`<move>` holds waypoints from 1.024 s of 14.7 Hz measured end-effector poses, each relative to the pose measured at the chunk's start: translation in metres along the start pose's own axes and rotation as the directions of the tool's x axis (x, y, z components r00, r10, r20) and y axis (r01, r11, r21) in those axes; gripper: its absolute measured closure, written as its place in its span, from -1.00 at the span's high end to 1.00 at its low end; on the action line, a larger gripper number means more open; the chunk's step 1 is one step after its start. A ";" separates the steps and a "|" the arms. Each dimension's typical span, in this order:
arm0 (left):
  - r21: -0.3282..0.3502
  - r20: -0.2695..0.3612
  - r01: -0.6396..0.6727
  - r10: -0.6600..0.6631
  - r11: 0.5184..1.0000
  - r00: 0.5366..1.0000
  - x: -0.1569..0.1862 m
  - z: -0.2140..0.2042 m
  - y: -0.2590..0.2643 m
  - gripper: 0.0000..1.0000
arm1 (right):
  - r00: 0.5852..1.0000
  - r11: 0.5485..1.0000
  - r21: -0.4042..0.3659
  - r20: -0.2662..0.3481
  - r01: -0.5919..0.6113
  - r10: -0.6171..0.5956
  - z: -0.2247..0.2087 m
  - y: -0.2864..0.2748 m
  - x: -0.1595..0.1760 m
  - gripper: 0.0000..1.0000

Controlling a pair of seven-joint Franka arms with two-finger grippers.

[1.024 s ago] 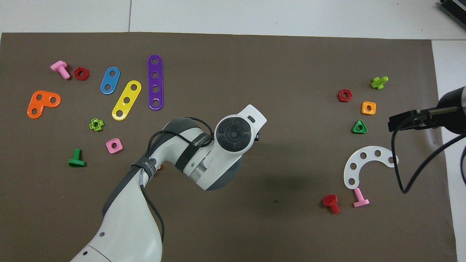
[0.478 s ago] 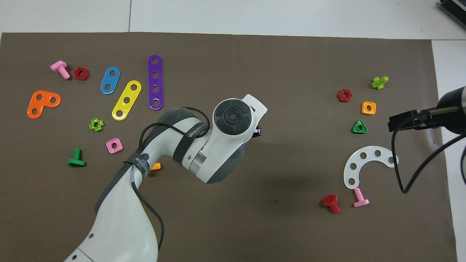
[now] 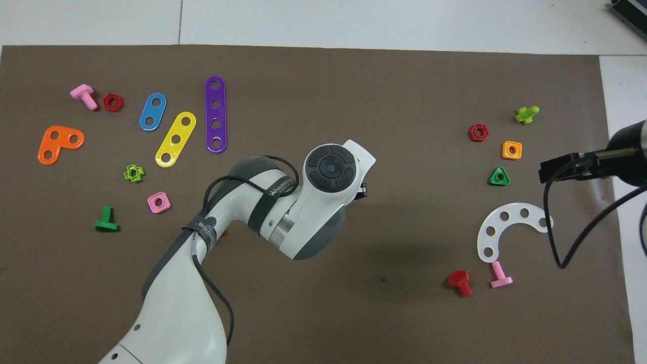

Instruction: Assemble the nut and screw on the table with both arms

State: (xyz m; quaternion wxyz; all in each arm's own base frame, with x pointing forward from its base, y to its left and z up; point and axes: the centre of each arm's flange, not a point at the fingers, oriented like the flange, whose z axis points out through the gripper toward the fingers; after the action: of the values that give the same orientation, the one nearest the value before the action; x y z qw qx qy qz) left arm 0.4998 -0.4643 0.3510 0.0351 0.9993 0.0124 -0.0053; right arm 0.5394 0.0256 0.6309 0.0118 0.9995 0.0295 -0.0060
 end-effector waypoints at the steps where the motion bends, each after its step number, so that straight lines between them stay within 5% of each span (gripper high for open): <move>1: -0.002 -0.002 0.001 -0.001 1.000 1.000 -0.001 0.000 -0.001 -0.07 | 1.000 1.000 0.000 0.000 0.000 0.000 0.000 0.000 0.000 1.00; 7: -0.026 -0.026 0.012 -0.012 1.000 1.000 -0.006 -0.001 -0.006 -0.07 | 1.000 1.000 0.000 0.000 -0.001 0.001 0.000 0.001 0.000 1.00; 15: -0.049 0.021 0.068 -0.067 0.996 0.998 0.003 -0.017 -0.002 -0.07 | 1.000 1.000 0.000 0.000 -0.002 0.002 0.000 0.001 0.000 1.00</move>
State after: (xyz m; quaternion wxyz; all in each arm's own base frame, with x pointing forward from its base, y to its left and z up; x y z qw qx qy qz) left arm 0.5032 -0.4610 0.3682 0.0601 0.9970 0.0460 -0.0158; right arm 0.5395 0.0246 0.6309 0.0118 0.9995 0.0286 -0.0060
